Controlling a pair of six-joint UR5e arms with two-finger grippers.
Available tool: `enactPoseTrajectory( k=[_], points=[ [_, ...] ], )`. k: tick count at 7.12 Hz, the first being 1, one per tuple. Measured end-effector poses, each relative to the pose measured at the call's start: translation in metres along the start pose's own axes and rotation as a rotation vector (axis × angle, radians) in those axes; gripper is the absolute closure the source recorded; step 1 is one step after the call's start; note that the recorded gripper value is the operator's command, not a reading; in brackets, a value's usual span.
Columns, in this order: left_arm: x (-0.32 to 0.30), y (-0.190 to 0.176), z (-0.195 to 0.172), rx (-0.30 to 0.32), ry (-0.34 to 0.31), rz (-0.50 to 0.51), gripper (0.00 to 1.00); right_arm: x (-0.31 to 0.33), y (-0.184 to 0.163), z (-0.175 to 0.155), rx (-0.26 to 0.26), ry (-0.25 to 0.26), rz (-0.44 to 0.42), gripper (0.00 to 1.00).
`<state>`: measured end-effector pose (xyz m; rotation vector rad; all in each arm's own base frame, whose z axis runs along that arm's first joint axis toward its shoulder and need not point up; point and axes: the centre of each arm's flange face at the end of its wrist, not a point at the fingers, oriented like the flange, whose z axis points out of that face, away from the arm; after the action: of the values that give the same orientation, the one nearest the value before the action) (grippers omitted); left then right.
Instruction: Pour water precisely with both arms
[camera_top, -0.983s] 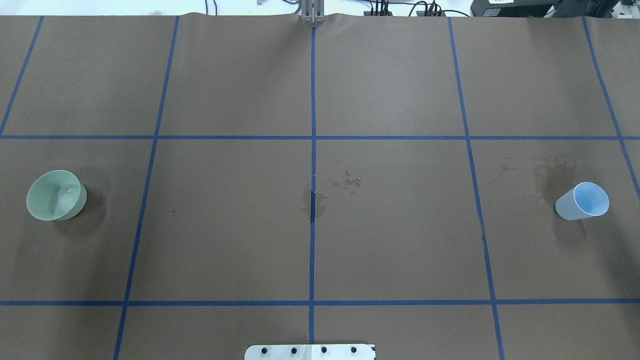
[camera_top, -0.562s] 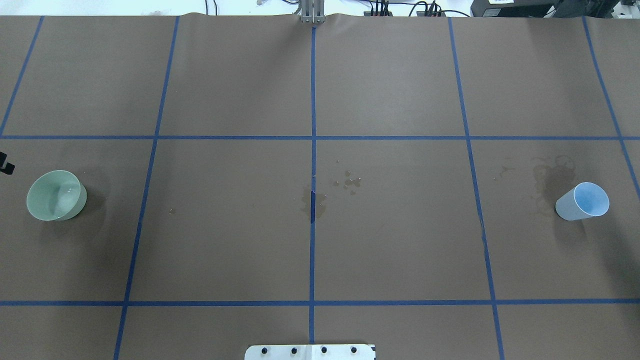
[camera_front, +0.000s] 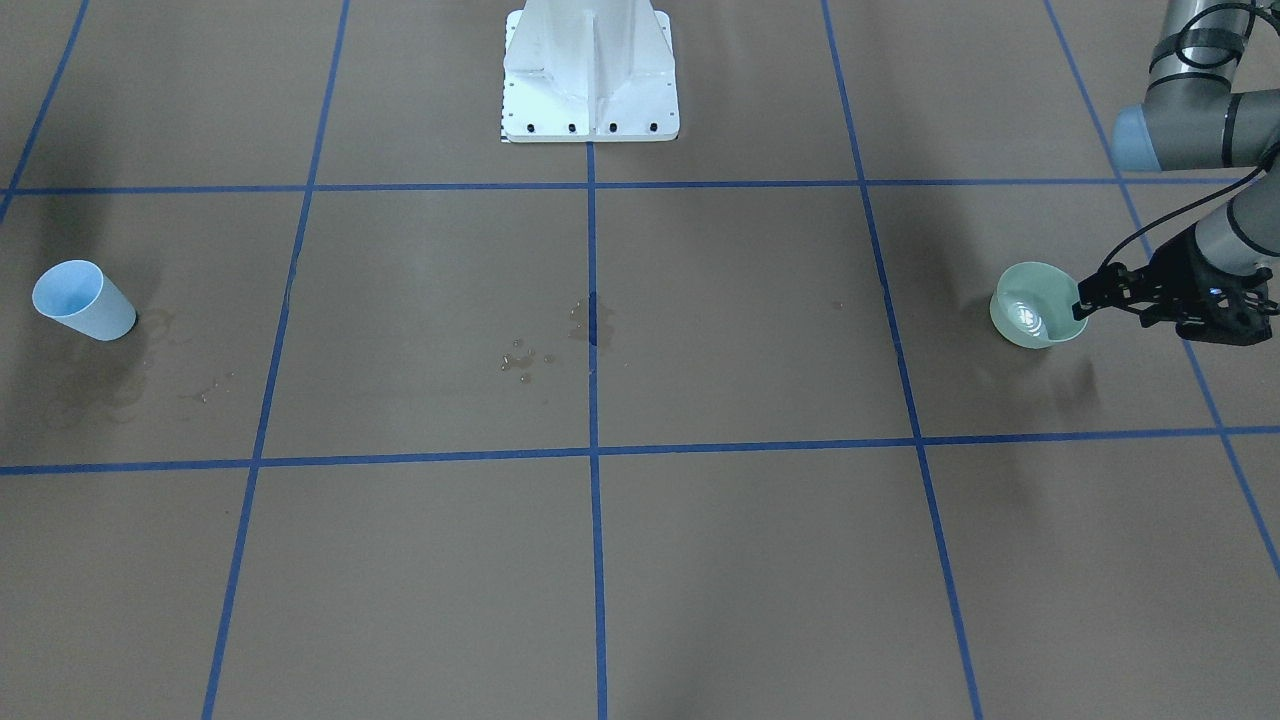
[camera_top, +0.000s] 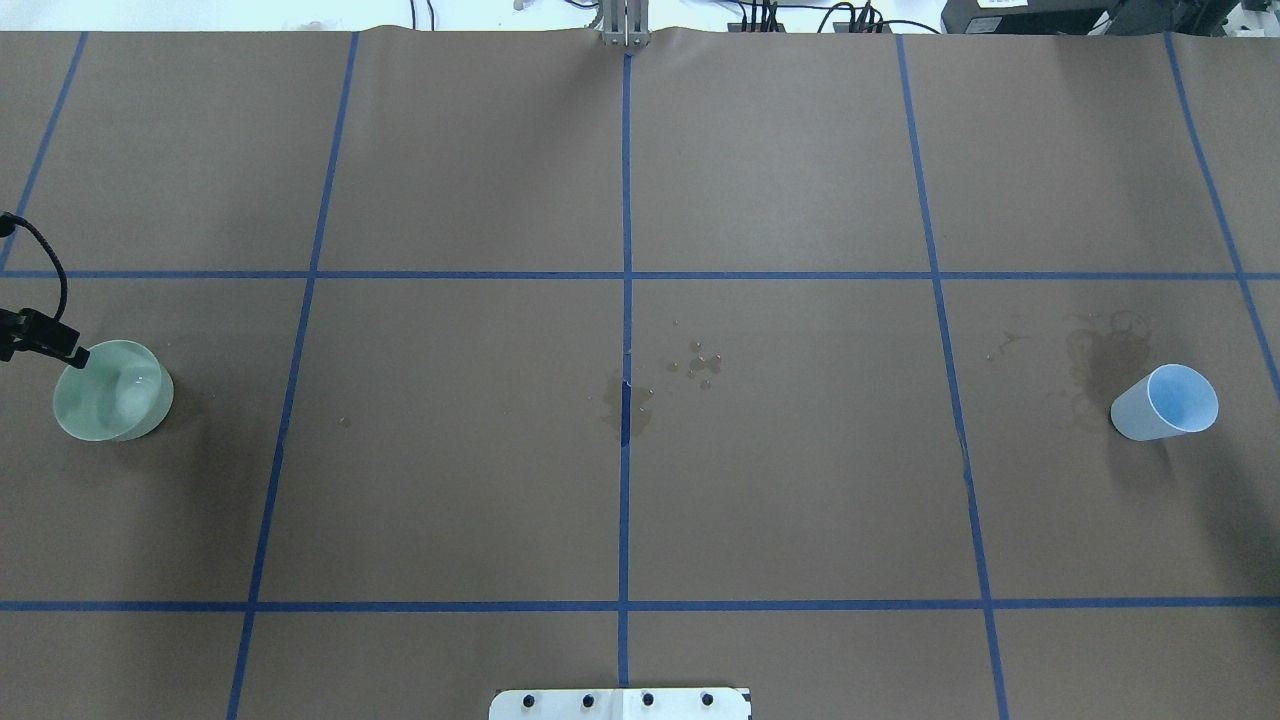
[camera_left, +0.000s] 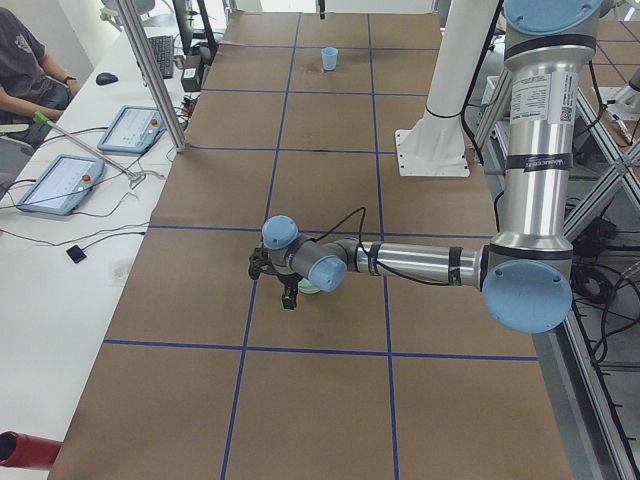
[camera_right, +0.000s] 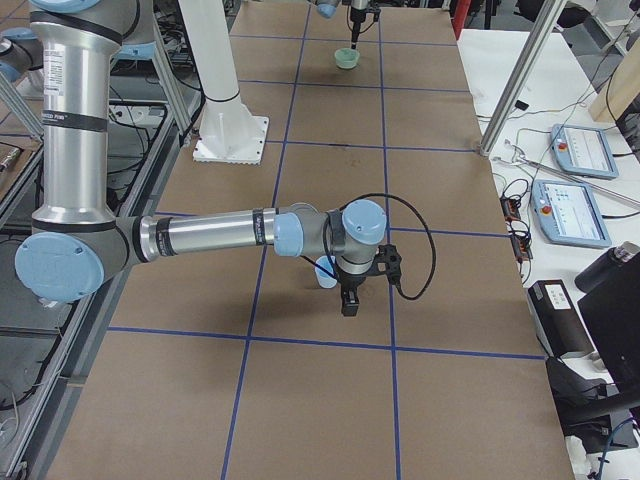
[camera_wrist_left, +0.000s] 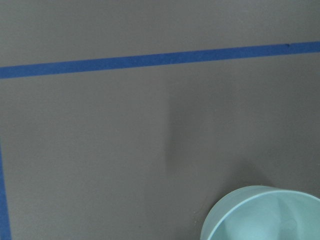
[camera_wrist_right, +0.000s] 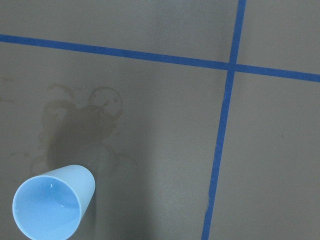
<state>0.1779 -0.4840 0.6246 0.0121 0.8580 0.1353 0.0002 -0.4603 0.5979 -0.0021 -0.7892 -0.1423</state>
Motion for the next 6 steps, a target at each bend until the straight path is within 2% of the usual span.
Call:
enactPoseTrajectory(
  k=[1,2,3,5,6],
  points=[
    [0.004,0.0,0.005,-0.01,0.003,0.009,0.02,-0.002,-0.001,0.001,-0.002,-0.001,-0.004,0.0],
    [0.008,0.001,0.009,-0.017,0.005,0.015,0.13,-0.003,-0.001,0.001,-0.003,-0.001,-0.006,0.01],
    [0.011,0.003,0.012,-0.024,0.01,0.022,0.35,-0.004,-0.002,0.002,-0.005,-0.002,-0.007,0.0],
    [0.014,0.004,0.016,-0.032,0.021,0.026,0.91,-0.004,-0.002,0.003,-0.006,-0.002,-0.008,0.0],
    [0.014,0.005,0.017,-0.034,0.021,0.024,1.0,-0.004,-0.002,0.002,-0.005,-0.002,-0.009,0.0]
  ],
)
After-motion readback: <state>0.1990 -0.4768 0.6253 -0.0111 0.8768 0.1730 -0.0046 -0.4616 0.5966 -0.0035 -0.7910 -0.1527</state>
